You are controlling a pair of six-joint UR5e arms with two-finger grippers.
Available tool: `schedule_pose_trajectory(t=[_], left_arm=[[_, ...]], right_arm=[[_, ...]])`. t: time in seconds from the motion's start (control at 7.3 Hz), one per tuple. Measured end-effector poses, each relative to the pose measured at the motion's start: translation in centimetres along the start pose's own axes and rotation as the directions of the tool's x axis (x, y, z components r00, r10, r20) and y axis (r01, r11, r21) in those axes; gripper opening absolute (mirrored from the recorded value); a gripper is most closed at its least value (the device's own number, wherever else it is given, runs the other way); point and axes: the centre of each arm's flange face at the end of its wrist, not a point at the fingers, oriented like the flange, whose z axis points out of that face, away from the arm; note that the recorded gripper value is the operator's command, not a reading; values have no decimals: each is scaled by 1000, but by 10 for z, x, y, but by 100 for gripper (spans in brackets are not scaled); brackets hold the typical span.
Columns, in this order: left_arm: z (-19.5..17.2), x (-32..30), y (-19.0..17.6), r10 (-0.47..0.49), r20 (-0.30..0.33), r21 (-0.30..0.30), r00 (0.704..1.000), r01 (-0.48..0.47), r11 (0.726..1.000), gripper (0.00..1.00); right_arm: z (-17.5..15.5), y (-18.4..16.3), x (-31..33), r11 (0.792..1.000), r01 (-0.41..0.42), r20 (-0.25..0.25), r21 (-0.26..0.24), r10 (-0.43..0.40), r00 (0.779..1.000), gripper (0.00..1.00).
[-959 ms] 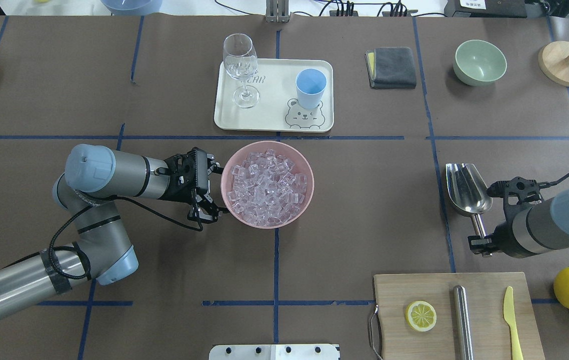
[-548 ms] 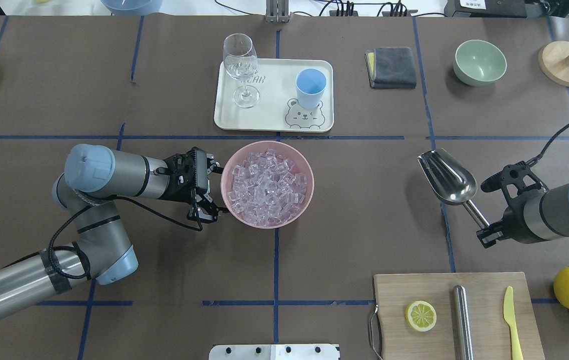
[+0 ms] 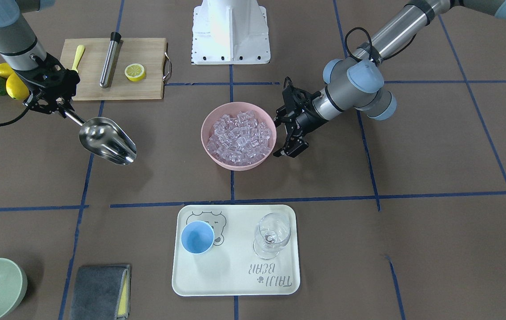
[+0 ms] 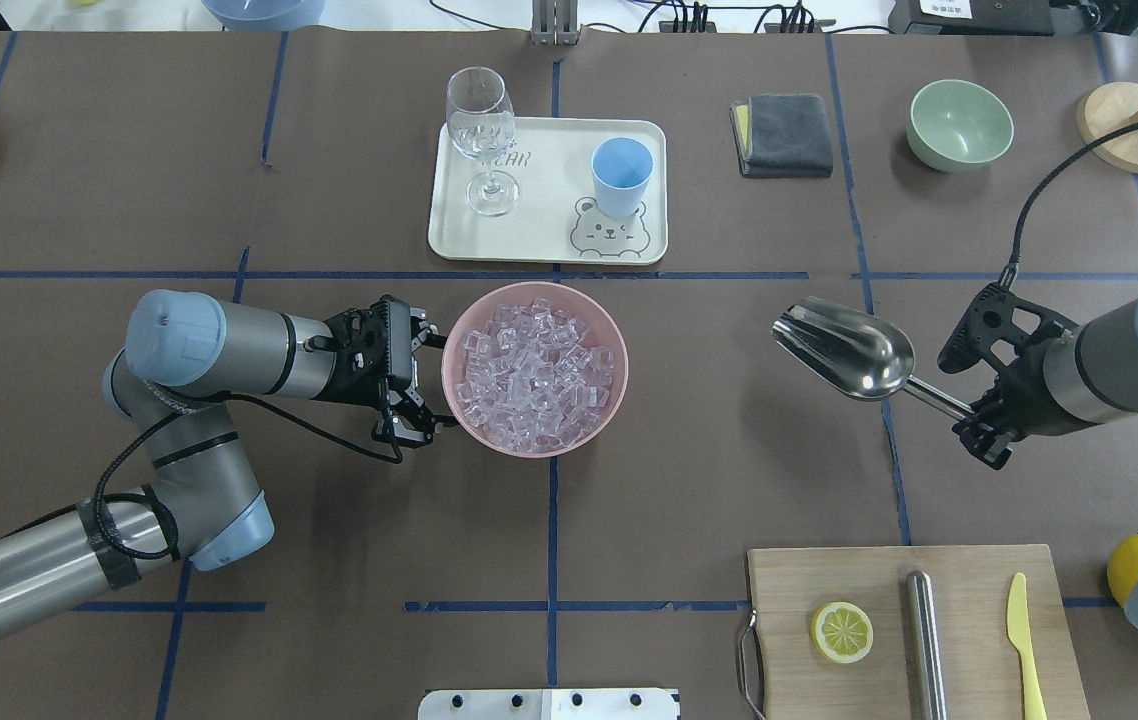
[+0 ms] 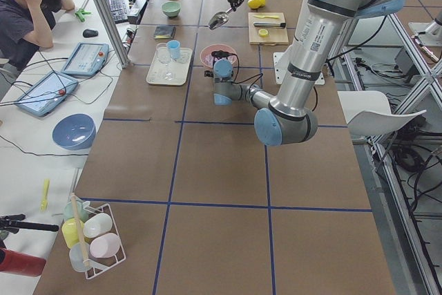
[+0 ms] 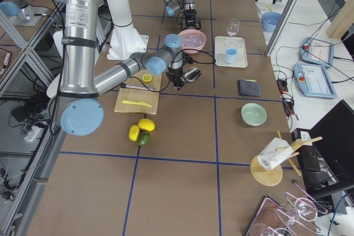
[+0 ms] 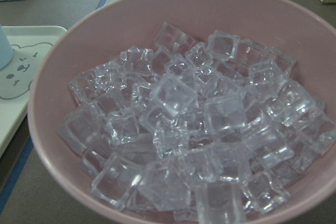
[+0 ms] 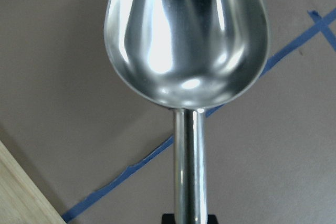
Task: Put ice in cup with scoop
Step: 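Lift the scoop with the right gripper and carry it toward the pink bowl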
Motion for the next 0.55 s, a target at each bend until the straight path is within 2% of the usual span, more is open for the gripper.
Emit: schedule_pose_trajectory(t=[0.27,0.55], left_arm=[[0,0,-1,-2,0,2,1000,2,1000,100],[0,0,-1,-2,0,5,1000,2,1000,100]], right_arm=[[-59,-45,-22,997,13,3,-82,-13,1000,0],[-113,-96,-65,981,11,6,-191,-10,1000,0]])
